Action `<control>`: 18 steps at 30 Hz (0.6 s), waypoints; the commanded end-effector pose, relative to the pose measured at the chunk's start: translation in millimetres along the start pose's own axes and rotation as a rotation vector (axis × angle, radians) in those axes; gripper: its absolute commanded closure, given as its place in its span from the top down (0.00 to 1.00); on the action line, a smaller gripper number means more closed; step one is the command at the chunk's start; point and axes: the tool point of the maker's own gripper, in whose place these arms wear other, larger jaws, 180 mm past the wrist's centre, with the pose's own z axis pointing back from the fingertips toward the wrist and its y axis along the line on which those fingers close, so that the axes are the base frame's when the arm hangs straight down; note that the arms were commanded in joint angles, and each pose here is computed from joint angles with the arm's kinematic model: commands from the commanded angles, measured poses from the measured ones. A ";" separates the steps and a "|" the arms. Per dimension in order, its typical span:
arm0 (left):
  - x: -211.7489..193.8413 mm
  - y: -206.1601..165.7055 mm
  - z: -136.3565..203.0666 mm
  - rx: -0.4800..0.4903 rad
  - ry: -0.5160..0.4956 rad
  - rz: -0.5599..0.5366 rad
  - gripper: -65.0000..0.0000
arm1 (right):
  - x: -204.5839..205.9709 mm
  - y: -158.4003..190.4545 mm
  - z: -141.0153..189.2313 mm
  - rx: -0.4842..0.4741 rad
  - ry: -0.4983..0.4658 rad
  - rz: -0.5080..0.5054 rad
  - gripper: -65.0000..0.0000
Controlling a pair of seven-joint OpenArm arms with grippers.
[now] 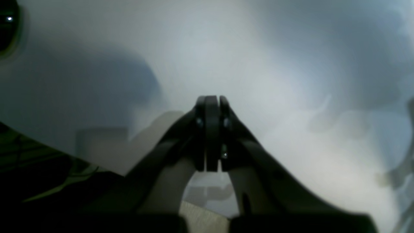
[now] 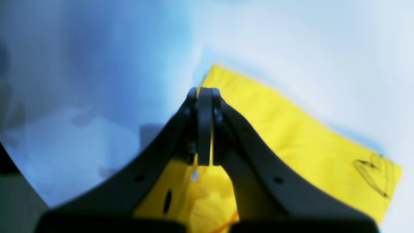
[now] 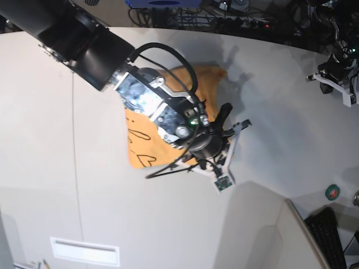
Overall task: Layout the t-shirt on the table in an organized manner, then fold the t-shirt properly
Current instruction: 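Press and smooth the orange bundle with the right gripper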
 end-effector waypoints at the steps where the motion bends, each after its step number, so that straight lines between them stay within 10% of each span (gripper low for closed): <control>1: 14.1 -11.1 4.2 -0.040 -0.052 -0.030 0.00 | 11.1 -14.7 9.2 -0.020 -0.043 -0.019 0.00; 9: 27.3 -88.8 17.9 -0.225 -0.128 -0.143 0.08 | -30.7 -94.8 73.6 -0.149 -0.050 -0.108 0.00; 18: 19.7 -17.2 -1.4 -0.089 -0.122 0.090 0.00 | -140.1 -13.9 46.2 -0.012 0.215 -0.050 0.00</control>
